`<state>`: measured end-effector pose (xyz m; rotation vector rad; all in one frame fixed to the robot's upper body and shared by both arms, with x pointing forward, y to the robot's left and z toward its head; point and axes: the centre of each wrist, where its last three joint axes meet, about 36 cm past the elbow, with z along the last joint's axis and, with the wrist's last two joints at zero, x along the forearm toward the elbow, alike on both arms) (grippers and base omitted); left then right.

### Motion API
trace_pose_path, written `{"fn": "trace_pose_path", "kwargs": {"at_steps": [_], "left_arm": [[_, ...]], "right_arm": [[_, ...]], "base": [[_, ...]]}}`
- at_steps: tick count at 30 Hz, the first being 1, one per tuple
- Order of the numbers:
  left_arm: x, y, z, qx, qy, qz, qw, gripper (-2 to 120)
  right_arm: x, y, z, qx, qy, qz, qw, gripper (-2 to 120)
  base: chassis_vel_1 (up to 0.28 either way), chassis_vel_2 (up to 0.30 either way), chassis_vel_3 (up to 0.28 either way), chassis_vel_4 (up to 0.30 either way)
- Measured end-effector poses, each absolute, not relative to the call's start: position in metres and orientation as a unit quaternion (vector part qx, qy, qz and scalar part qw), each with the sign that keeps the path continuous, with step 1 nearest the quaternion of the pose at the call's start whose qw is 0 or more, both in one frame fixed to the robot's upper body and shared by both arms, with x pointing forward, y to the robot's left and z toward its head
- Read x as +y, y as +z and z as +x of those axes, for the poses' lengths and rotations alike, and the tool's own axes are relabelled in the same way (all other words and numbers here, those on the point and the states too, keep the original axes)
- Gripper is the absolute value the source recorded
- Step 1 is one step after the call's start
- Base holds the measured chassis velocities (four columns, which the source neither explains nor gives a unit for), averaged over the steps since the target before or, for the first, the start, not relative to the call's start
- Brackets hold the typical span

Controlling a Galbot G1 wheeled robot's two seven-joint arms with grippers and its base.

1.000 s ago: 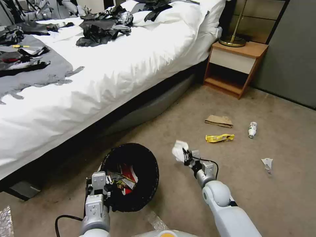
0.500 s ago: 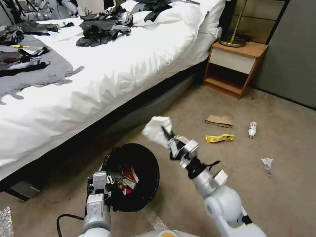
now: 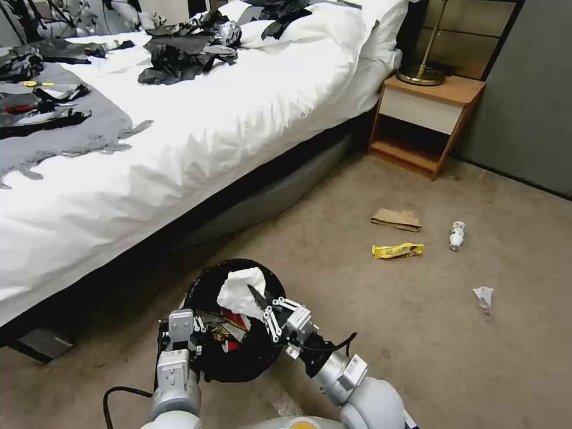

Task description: Pick up the trash bin, then pick up the garbage from the floor and place it into the trash bin.

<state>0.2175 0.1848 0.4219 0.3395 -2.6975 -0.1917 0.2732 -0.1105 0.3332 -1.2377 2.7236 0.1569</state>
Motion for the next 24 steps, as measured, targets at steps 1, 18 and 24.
{"fn": "trace_pose_path", "kwargs": {"at_steps": [1, 18, 24], "left_arm": [[0.184, 0.422, 0.217, -0.968, -0.069, 0.121, 0.206, 1], [0.179, 0.421, 0.214, -0.969, -0.07, 0.115, 0.209, 1], [0.18, 0.422, 0.214, -0.969, -0.072, 0.114, 0.209, 1]], "right_arm": [[-0.111, 0.33, 0.274, 0.907, 0.051, -0.412, 0.069, 0], [-0.104, 0.295, 0.292, 0.922, 0.029, -0.386, 0.024, 33], [-0.105, 0.301, 0.295, 0.92, 0.025, -0.389, 0.023, 53]], "base": [[0.0, 0.0, 0.0, 0.0], [0.0, 0.0, 0.0, 0.0], [0.0, 0.0, 0.0, 0.0]]}}
